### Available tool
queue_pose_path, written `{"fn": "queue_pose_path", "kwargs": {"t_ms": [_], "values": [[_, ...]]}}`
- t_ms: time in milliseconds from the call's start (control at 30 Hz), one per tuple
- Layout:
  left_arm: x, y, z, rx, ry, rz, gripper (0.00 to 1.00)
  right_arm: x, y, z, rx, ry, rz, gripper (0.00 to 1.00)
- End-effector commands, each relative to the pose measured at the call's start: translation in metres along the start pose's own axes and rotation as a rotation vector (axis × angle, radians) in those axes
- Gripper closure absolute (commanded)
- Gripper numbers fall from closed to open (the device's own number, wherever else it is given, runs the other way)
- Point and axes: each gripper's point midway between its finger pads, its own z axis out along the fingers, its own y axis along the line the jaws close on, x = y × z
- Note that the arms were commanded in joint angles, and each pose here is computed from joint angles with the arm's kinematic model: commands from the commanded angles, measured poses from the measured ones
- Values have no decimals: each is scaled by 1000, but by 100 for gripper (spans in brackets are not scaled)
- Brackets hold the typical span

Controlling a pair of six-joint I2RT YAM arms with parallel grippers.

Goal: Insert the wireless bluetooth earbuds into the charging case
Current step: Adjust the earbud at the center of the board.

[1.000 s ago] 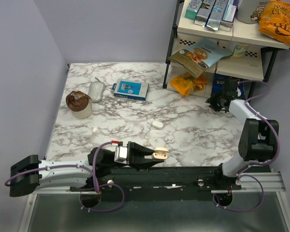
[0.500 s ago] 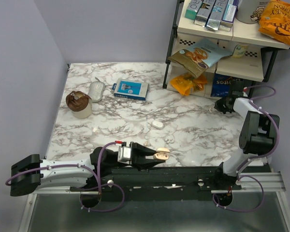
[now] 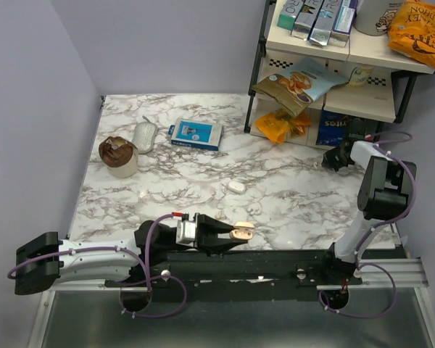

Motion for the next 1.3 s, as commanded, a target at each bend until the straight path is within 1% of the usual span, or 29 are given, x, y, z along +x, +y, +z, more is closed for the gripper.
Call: {"fn": "queue_pose_path", "kwargs": {"t_ms": [0, 100, 200, 367, 567, 700, 733, 833, 900, 1067, 1167, 1200, 1267], "values": [[-14, 2, 6, -10, -34, 36, 100, 2, 1, 8, 29, 49, -8, 99], [-14, 3, 6, -12, -33, 40, 100, 12, 5, 13, 12, 113, -22, 99], [-14, 3, 8, -7, -34, 40, 100, 21, 2, 16, 18, 136, -46, 99], [-14, 0, 9, 9, -42, 34, 100, 34, 0, 15, 18, 153, -87, 99], [-18, -4, 7, 25, -58, 18, 100, 52, 10, 5, 10, 163, -180, 99], [-22, -6, 4, 28, -72, 9, 100, 87, 19, -5, -20, 209, -229, 99], [-23, -7, 3, 29, -75, 7, 100, 90, 24, -12, -40, 193, -244, 99], [-25, -8, 2, 32, -79, 1, 100, 109, 19, -19, -66, 223, -242, 99], [-24, -9, 1, 33, -78, -6, 100, 134, 15, -27, -84, 260, -272, 99], [-23, -11, -1, 35, -71, -20, 100, 168, 9, -44, -136, 299, -331, 99], [-23, -13, -1, 37, -65, -26, 100, 169, 16, -63, -188, 262, -406, 99], [-23, -13, -1, 33, -65, -23, 100, 162, 26, -78, -244, 220, -420, 97], [-24, -12, -1, 27, -71, -17, 100, 147, 32, -91, -285, 135, -460, 87]]}}
